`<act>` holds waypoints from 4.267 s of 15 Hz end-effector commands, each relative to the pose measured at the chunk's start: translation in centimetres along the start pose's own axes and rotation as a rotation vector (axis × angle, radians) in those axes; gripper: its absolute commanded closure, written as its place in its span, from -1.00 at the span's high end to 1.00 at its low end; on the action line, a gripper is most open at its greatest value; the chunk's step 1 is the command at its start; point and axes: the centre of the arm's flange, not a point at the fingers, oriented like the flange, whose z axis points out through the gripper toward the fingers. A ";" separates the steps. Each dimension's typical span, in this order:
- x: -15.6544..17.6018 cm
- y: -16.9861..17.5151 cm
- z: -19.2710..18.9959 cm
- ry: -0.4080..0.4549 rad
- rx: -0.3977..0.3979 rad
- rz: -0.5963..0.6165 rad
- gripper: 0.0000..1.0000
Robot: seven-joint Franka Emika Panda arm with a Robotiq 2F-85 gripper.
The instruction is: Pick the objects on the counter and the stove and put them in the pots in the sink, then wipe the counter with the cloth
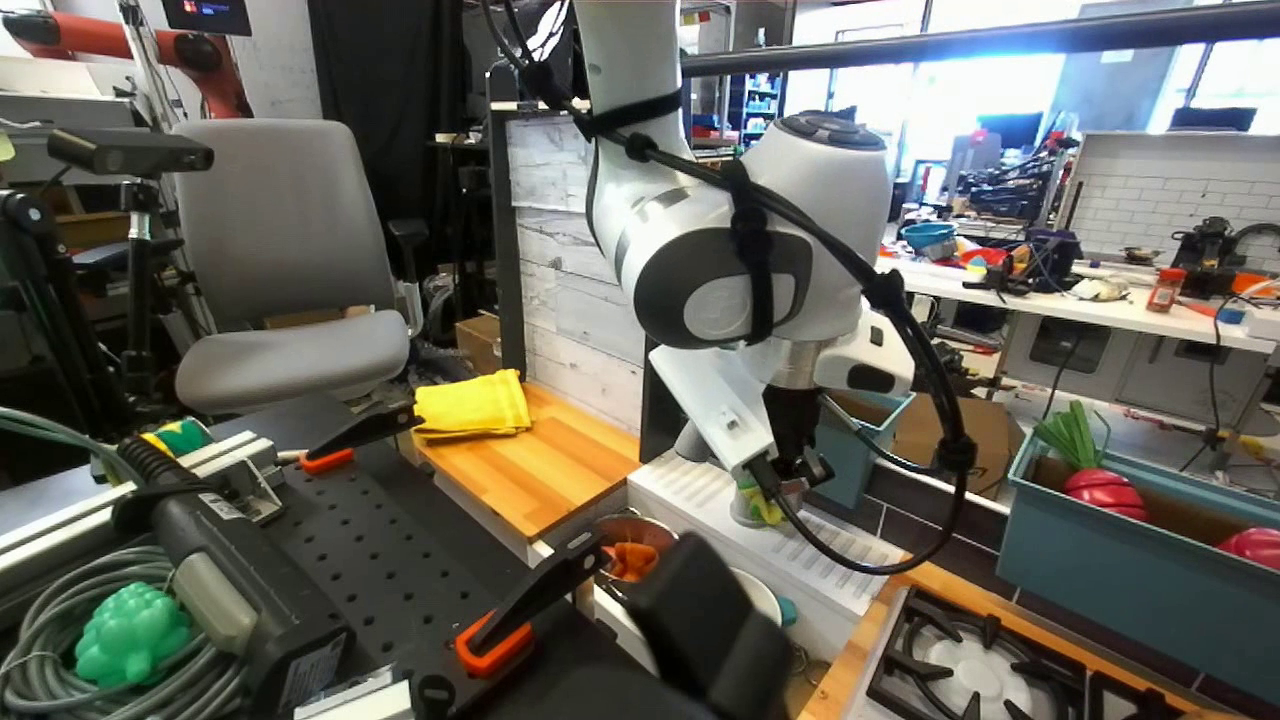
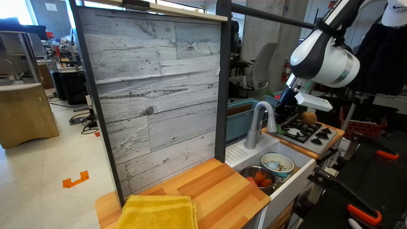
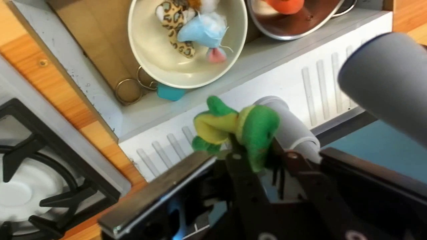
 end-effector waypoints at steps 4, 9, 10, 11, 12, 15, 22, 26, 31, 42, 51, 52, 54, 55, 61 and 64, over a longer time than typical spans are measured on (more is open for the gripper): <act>2.2 0.6 -2.2 -0.096 0.002 0.109 0.43; 2.4 3.3 -3.0 -0.097 -0.045 0.126 0.67; 2.6 3.8 -3.5 -0.095 -0.057 0.132 0.83; 2.7 4.0 -3.8 -0.092 -0.063 0.134 0.90; 2.6 4.3 -3.8 -0.101 -0.072 0.137 0.98; -0.7 4.2 -5.1 -0.234 -0.039 -0.022 1.00; -10.4 -2.0 -10.7 -0.239 0.015 -0.405 1.00; -12.7 -9.8 -10.4 -0.163 0.092 -0.566 1.00; -12.7 -12.3 -9.5 -0.184 0.087 -0.586 1.00; -10.7 -20.5 -7.8 -0.178 0.089 -0.640 1.00; -13.3 -36.2 1.6 -0.156 0.170 -0.862 1.00; -13.5 -37.1 2.5 -0.158 0.174 -0.893 1.00; -13.8 -37.9 3.1 -0.168 0.195 -0.918 1.00; -13.9 -37.2 2.3 -0.172 0.205 -0.936 1.00; -15.2 -36.9 2.5 -0.186 0.186 -0.898 1.00; -15.3 -38.8 3.1 -0.186 0.198 -0.914 1.00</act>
